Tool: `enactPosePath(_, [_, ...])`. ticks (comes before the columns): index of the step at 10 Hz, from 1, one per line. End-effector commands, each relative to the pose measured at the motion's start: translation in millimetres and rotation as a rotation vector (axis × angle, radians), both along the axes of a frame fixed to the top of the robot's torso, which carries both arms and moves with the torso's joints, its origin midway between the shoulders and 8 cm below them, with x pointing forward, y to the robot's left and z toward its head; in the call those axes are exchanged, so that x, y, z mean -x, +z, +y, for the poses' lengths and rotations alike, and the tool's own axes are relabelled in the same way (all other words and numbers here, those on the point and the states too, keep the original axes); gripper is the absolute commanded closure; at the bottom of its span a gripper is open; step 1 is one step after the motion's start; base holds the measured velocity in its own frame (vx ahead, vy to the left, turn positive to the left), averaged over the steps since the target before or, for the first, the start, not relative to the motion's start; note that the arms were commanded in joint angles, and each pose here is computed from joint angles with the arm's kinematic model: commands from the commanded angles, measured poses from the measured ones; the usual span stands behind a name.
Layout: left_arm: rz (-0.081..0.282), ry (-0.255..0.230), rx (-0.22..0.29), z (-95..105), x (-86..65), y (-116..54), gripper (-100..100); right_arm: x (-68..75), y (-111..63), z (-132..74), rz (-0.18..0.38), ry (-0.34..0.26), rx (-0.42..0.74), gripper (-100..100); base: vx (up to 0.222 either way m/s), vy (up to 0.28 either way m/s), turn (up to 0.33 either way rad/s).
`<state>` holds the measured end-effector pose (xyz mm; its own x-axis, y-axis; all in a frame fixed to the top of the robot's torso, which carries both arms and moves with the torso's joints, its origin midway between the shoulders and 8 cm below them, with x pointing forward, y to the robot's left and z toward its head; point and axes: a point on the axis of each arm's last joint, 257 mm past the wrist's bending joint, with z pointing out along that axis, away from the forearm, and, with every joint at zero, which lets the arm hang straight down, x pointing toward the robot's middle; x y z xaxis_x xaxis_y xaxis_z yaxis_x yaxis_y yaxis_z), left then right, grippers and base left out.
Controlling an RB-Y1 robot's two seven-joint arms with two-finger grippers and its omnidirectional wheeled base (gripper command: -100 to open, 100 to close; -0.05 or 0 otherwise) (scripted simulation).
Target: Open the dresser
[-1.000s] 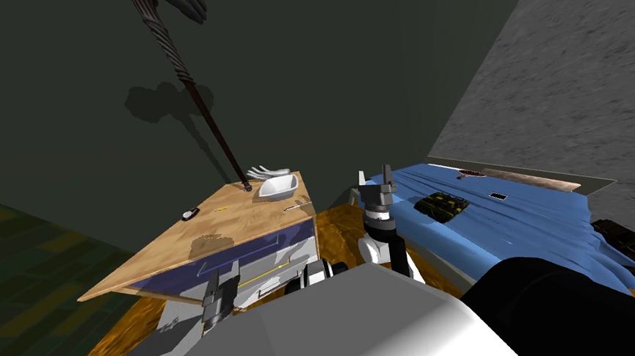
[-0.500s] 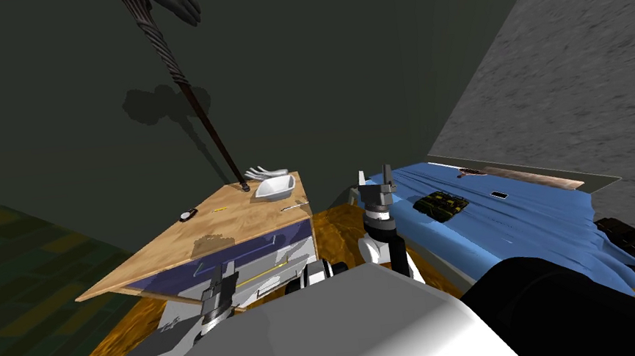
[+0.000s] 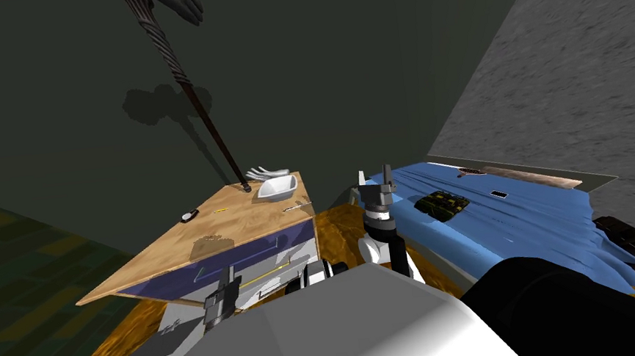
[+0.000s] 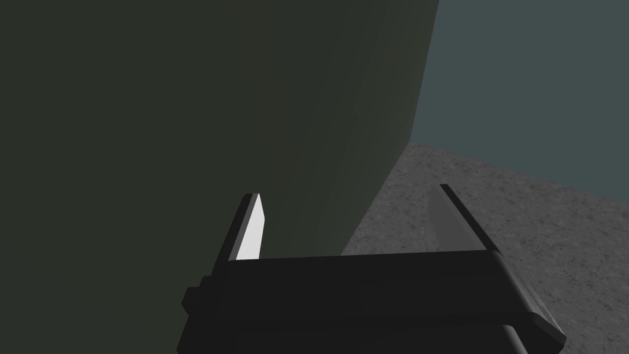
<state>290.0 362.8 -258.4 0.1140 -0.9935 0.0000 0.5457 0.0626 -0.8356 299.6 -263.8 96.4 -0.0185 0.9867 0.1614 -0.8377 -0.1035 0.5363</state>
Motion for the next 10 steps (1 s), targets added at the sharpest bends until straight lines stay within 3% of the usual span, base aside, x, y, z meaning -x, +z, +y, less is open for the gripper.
enactPosePath(1, [0.006, -0.005, -0.001, 13.1, -3.9, 6.6, 100, 0.0, 0.0, 0.0, 0.0, 0.0, 0.0, 0, -0.119, -0.086, 0.046])
enactPosePath(4, [0.012, -0.011, -0.002, 28.7, -8.9, 15.7, 100, -0.1, 0.0, 0.1, 0.0, 0.0, 0.0, 0, -0.171, -0.084, 0.033])
enactPosePath(5, [0.023, -0.011, 0.001, 23.9, -7.6, 9.4, 100, -0.1, 0.0, 0.1, 0.0, 0.0, 0.0, 0, -0.089, -0.038, 0.014])
enactPosePath(9, [0.008, -0.03, -0.002, 32.4, 10.2, 19.3, 100, 0.0, 0.0, 0.0, 0.0, 0.0, 0.0, 0, -0.164, -0.048, 0.043])
enactPosePath(10, [0.031, -0.025, 0.003, 30.2, 6.7, 12.0, 100, -0.1, 0.0, 0.0, 0.0, 0.0, 0.0, 0, -0.092, -0.029, 0.024])
